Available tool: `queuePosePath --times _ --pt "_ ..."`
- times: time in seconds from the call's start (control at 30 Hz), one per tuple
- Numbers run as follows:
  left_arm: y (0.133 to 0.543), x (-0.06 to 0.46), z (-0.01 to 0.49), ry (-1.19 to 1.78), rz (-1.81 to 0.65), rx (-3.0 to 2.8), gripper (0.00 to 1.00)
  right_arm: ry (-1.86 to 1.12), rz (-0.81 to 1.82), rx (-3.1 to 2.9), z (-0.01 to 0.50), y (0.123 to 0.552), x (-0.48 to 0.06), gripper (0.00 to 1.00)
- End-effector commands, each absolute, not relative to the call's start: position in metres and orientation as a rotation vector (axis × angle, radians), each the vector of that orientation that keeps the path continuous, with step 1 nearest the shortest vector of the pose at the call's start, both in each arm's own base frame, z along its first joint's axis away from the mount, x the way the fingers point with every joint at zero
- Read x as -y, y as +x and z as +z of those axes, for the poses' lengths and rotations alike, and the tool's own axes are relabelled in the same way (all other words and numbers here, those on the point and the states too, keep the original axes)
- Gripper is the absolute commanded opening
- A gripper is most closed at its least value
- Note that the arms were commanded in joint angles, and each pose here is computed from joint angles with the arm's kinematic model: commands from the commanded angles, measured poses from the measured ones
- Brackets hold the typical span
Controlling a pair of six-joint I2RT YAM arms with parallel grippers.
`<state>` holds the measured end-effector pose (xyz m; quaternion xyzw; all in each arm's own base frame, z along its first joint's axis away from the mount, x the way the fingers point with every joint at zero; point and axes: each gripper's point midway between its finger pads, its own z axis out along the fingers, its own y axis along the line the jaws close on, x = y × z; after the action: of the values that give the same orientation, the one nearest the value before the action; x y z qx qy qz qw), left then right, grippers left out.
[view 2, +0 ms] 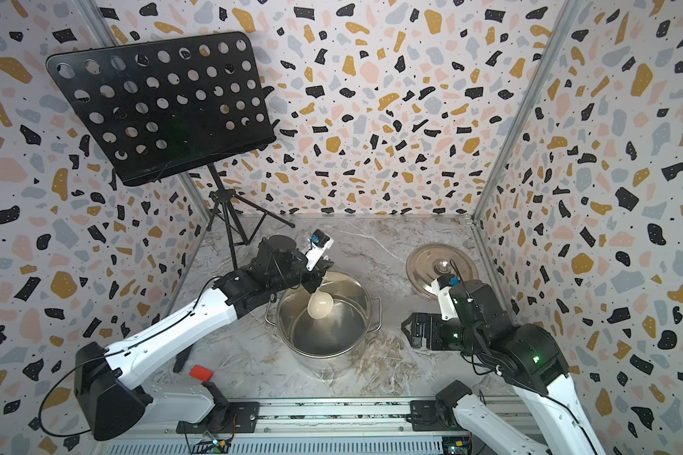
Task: Stir the soup with a spoon
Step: Stir the soup in the pan with a stick.
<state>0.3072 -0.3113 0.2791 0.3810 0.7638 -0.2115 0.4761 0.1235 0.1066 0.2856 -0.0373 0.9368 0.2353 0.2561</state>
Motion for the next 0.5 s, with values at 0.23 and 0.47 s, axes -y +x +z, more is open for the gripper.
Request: queuePosePath --times 0.23,0.47 --pt "0.246 0.392 0.312 1.142 -0.724 -1.667 0.0 -0.043 0.611 -2.485 0.297 0.118 -0.092 1.0" --pt "0.192 0.396 0.304 1.255 -0.761 -1.633 0.0 -0.036 0.611 -2.491 0.294 0.117 -0.091 0.99"
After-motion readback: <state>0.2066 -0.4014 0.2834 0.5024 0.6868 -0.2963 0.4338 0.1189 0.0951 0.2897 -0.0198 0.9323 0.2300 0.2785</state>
